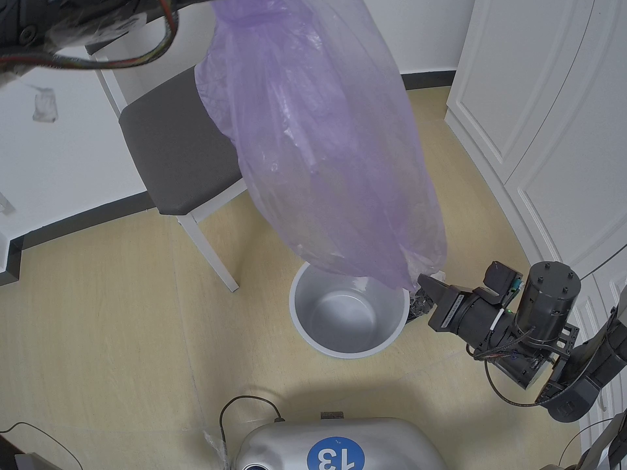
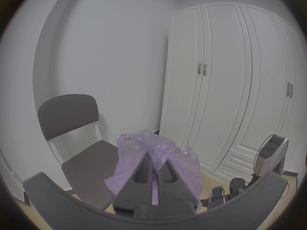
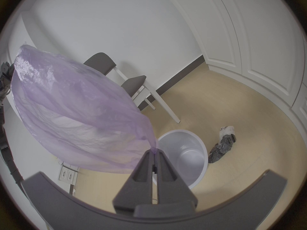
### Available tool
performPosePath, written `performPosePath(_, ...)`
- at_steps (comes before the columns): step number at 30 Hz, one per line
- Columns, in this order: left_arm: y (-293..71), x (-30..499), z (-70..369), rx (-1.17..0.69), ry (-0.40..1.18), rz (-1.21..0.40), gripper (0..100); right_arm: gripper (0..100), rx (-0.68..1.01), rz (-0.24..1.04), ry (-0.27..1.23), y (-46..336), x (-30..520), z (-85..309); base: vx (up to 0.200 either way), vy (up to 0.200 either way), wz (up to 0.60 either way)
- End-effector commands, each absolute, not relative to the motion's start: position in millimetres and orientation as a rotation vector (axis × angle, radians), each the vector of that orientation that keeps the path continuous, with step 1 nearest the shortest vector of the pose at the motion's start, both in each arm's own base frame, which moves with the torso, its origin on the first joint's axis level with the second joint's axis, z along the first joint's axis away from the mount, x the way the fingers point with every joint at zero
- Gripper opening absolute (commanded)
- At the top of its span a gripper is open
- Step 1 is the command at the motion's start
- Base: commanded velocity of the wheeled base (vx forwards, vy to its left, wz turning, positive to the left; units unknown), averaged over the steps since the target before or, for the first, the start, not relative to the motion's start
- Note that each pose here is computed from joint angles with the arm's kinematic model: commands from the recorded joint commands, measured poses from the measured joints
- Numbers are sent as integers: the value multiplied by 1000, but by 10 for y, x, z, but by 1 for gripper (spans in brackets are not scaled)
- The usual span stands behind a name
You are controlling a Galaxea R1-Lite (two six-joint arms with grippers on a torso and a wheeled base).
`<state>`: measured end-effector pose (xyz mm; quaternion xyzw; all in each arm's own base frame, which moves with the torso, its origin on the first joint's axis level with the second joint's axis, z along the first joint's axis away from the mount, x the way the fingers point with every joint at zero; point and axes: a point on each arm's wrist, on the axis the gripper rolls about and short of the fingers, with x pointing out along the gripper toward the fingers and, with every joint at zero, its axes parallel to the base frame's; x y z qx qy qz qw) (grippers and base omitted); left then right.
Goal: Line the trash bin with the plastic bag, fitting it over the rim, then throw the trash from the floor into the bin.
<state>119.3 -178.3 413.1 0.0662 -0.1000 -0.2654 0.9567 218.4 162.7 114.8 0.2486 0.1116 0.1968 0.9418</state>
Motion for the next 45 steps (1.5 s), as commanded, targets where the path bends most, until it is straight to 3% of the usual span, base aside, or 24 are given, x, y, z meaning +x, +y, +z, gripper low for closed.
performPosePath(1, -1740, 1173, 4139, 136, -202, -535, 0, 0, 484, 391, 222, 1589, 2188, 1144, 0, 0, 0)
performPosePath(4, -1729, 1186, 4075, 175, -160, -512, 0, 0, 430, 378, 219, 1499, 2159, 1144, 0, 0, 0)
performPosePath(10, -1497, 1268, 3902, 398, 84, -408, 0, 0, 309, 406, 207, 1211, 2065, 1203, 0, 0, 0)
performPosePath(23, -1398, 1620, 3496, 310, 307, -520, 0, 0, 234, 346, 242, 904, 2070, 1289, 0, 0, 0)
performPosePath(45, -1785, 2188, 2660, 260, 378, -534, 0, 0, 178, 368, 263, 931, 2051, 1228, 0, 0, 0)
